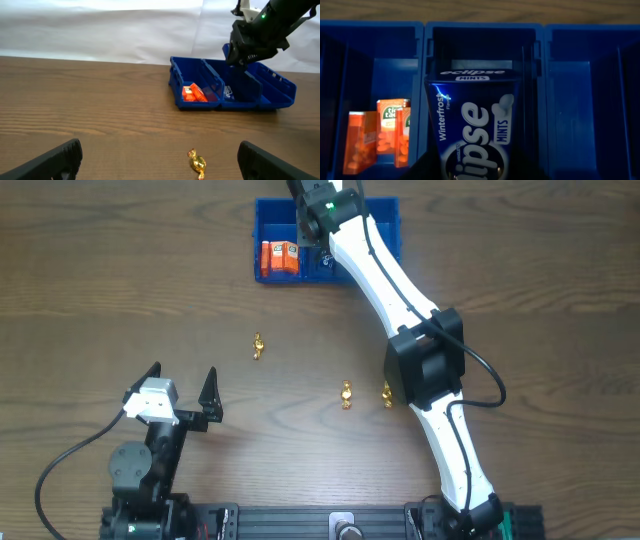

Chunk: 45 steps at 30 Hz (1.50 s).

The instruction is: Sort Candies Into Trays

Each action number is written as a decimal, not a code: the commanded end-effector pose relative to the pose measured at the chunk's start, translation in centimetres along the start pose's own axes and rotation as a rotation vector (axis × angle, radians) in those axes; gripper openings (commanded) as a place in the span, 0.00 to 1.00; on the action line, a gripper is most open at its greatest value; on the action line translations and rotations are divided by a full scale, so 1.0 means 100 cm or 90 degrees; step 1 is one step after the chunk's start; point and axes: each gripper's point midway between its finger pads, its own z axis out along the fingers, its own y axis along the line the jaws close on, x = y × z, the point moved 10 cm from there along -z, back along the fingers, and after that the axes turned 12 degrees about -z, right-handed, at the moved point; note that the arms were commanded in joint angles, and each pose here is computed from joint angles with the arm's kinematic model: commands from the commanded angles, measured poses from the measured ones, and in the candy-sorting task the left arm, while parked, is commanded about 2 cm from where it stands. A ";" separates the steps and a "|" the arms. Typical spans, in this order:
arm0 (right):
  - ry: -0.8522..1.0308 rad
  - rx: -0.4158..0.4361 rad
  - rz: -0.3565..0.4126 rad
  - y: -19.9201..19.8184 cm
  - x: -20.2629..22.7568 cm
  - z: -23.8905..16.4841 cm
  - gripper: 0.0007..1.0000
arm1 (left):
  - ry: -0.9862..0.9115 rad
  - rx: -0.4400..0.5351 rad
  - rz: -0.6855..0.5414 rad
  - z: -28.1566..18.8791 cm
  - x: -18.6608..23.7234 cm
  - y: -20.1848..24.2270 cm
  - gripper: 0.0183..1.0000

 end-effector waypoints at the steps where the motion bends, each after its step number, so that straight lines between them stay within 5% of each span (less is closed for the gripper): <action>1: 0.001 0.007 0.003 -0.005 -0.001 -0.001 0.62 | 0.030 -0.003 0.006 0.001 0.011 0.003 1.00; 7: 0.024 0.009 0.008 -0.010 0.001 -0.037 0.78 | 0.030 -0.003 0.006 0.001 0.011 0.003 1.00; 12: 0.033 -0.042 -0.057 0.029 0.016 -0.107 0.84 | 0.030 -0.003 0.006 0.001 0.011 0.003 1.00; 17: 0.133 -0.119 -0.125 0.087 0.059 -0.126 0.86 | 0.030 -0.003 0.006 0.001 0.011 0.003 1.00; 24: 0.220 -0.107 -0.131 0.145 0.119 -0.098 0.87 | 0.030 -0.003 0.006 0.001 0.011 0.003 1.00; 28: 0.262 -0.149 -0.130 0.159 0.150 -0.064 0.85 | 0.030 -0.003 0.006 0.001 0.011 0.003 1.00; 45: 0.220 -0.062 0.016 0.153 0.162 -0.009 0.79 | 0.030 -0.003 0.006 0.001 0.011 0.003 1.00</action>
